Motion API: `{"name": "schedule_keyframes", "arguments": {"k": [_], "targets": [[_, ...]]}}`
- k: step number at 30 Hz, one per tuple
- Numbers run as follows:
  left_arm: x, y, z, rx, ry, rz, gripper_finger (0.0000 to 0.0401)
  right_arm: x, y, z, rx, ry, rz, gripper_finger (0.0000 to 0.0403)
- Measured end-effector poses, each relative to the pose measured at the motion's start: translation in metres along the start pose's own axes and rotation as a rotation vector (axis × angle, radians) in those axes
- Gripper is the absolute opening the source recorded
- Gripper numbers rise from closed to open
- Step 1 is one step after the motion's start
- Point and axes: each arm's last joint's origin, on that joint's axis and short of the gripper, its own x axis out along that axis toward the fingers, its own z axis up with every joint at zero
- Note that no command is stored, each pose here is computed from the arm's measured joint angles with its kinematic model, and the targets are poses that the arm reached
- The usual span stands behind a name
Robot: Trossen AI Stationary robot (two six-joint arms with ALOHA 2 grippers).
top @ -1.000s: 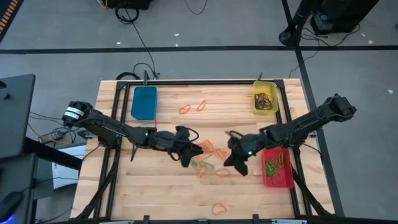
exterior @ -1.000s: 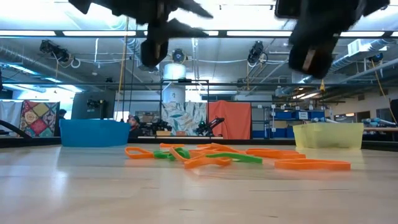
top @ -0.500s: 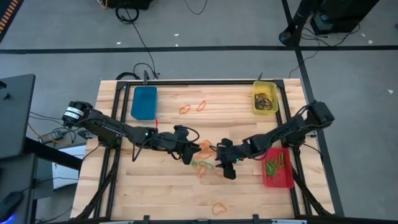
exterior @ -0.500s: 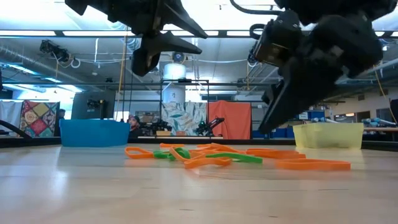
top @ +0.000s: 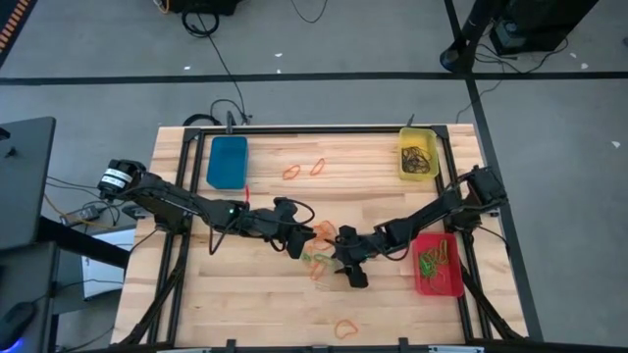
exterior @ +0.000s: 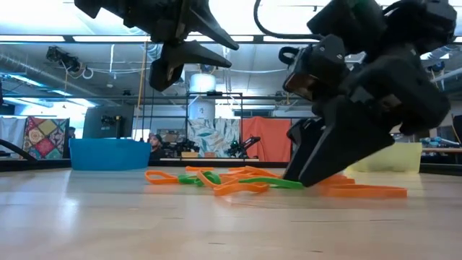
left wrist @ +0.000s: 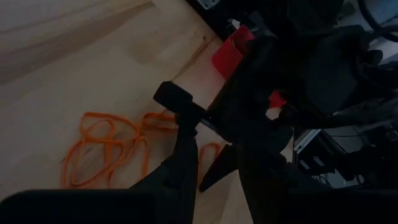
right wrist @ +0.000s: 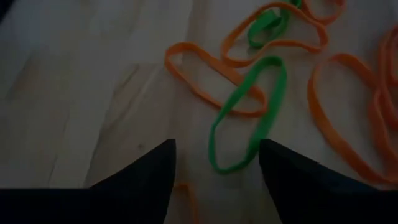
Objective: Sort rubber bands into baskets
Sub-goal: Put the green rubber band into the red bin
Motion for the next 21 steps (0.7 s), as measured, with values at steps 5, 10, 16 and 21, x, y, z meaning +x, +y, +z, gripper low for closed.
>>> {"name": "schedule_keyframes", "arguments": {"k": [5, 10, 16, 21], "targets": [[0.0, 0.001, -0.001, 0.003, 0.006, 0.01, 0.0115, 0.007, -0.002, -0.006, -0.002, 0.031, -0.003, 0.0217], [0.0, 0.001, -0.001, 0.004, 0.007, 0.012, 0.0115, 0.005, -0.006, -0.006, 0.012, 0.042, -0.075, 0.0104], [0.0, 0.006, -0.005, 0.033, 0.055, 0.058, 0.0115, -0.017, -0.009, -0.002, 0.077, 0.103, -0.109, 0.0013], [-0.002, 0.017, -0.014, 0.076, 0.176, 0.141, 0.0115, -0.064, 0.001, 0.009, 0.155, 0.121, -0.112, 0.0007]]}}
